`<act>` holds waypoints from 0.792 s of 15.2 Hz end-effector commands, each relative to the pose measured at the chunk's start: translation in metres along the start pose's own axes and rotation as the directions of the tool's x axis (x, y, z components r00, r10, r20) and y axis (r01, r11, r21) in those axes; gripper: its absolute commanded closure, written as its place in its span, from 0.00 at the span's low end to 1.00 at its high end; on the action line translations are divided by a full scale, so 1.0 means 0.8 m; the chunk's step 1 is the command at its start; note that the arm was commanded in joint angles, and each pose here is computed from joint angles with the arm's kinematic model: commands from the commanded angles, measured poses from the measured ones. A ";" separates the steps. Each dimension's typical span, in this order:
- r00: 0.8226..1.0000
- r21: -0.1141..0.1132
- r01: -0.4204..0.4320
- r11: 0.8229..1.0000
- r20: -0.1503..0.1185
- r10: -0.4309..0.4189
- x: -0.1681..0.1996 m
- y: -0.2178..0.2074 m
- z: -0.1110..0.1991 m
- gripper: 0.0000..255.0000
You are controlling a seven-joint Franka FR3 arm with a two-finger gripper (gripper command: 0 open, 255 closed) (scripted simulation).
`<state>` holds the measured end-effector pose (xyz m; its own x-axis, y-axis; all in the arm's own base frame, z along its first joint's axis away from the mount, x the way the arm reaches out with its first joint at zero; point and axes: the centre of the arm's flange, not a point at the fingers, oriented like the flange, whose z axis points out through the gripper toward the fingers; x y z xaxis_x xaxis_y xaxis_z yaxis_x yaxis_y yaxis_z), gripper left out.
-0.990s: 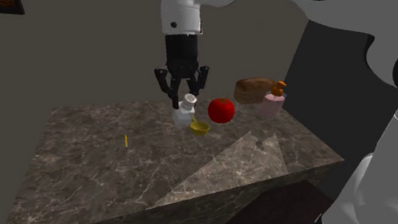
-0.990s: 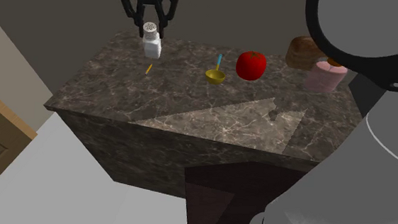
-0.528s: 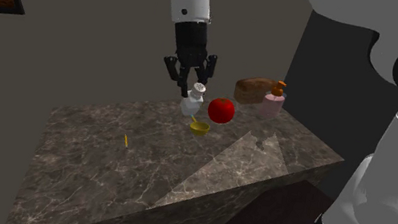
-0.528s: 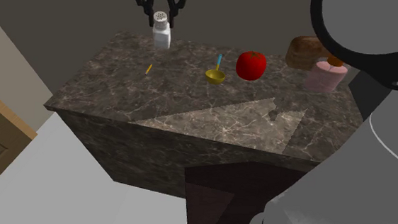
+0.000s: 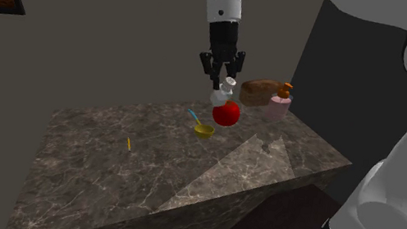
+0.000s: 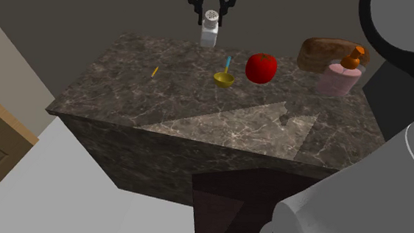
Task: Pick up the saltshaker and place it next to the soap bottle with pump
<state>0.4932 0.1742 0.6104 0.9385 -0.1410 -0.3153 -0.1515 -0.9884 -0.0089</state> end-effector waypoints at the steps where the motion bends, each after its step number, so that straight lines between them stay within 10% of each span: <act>1: 1.000 0.000 0.002 1.000 0.000 -0.002 0.007 0.032 -0.005 1.00; 12: 1.000 0.000 0.002 1.000 0.000 -0.002 0.054 0.207 -0.022 1.00</act>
<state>0.5162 0.0166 0.6112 0.9383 -0.1408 -0.3157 -0.1513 -0.9884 -0.0089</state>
